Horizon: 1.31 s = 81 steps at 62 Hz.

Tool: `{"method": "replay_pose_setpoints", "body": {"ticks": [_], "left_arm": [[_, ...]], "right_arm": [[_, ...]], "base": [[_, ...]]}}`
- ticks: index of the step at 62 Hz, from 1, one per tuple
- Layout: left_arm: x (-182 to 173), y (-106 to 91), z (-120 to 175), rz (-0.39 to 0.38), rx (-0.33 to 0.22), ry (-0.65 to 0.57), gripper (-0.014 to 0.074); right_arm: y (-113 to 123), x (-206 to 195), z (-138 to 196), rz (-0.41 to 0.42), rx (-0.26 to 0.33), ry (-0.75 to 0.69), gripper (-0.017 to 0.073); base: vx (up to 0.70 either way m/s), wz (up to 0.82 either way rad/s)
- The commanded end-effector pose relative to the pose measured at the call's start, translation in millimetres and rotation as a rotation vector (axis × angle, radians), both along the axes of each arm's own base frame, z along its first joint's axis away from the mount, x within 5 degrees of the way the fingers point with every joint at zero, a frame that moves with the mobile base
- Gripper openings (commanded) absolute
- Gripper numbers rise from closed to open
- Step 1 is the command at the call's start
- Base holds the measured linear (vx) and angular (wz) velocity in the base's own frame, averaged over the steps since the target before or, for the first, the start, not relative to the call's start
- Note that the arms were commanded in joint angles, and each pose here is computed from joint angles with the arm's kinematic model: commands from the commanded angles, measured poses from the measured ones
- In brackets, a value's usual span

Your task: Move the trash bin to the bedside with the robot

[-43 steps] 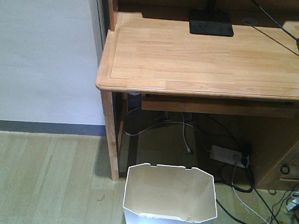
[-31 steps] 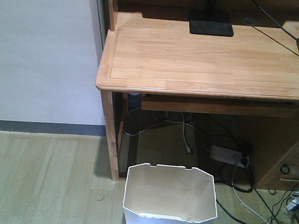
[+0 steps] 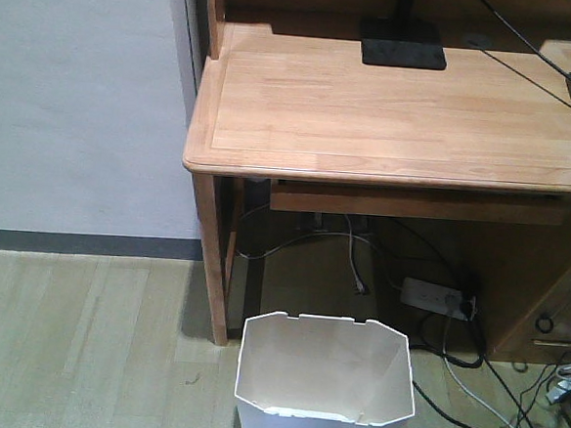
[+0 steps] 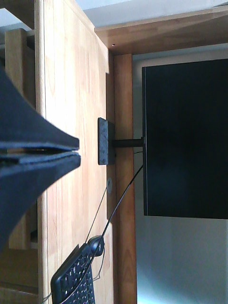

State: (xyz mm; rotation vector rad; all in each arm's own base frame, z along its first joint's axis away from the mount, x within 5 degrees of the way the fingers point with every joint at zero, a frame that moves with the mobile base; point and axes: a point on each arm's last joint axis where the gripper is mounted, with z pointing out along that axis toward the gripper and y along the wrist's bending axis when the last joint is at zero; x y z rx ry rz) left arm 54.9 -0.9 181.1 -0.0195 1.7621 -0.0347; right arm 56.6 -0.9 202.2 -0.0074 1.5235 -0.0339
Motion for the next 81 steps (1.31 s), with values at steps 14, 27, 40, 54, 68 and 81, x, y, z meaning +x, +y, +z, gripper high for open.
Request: {"method": "replay_pose_setpoints", "body": {"ticks": [14,27,40,54,68,81], "left_arm": [[0.7,-0.3,0.6,-0.004,-0.007,-0.063,-0.0006],[0.7,-0.3,0.6,-0.004,-0.007,-0.063,-0.0006],[0.7,-0.3,0.6,-0.004,-0.007,-0.063,-0.0006],[0.7,-0.3,0.6,-0.004,-0.007,-0.063,-0.0006],[0.7,-0.3,0.6,-0.004,-0.007,-0.063,-0.0006],[0.7,-0.3,0.6,-0.004,-0.007,-0.063,-0.0006]], "right_arm": [[-0.2,-1.2,4.9,-0.004,-0.018,-0.076,-0.0009],[-0.1,-1.9,9.7,-0.005,-0.026,-0.129,-0.0009],[-0.1,-4.7,25.2,-0.010,-0.048,-0.215,-0.0009],[-0.2,2.1,56.9,-0.008,-0.047,-0.145,-0.0009],[-0.6,20.2,88.7,-0.004,-0.043,0.063,-0.0009],[-0.2,33.0,101.2,0.004,0.002,0.209,-0.0009]], "base": [[0.00,0.00],[0.00,0.00],[0.00,0.00],[0.00,0.00],[0.00,0.00],[0.00,0.00]]}}
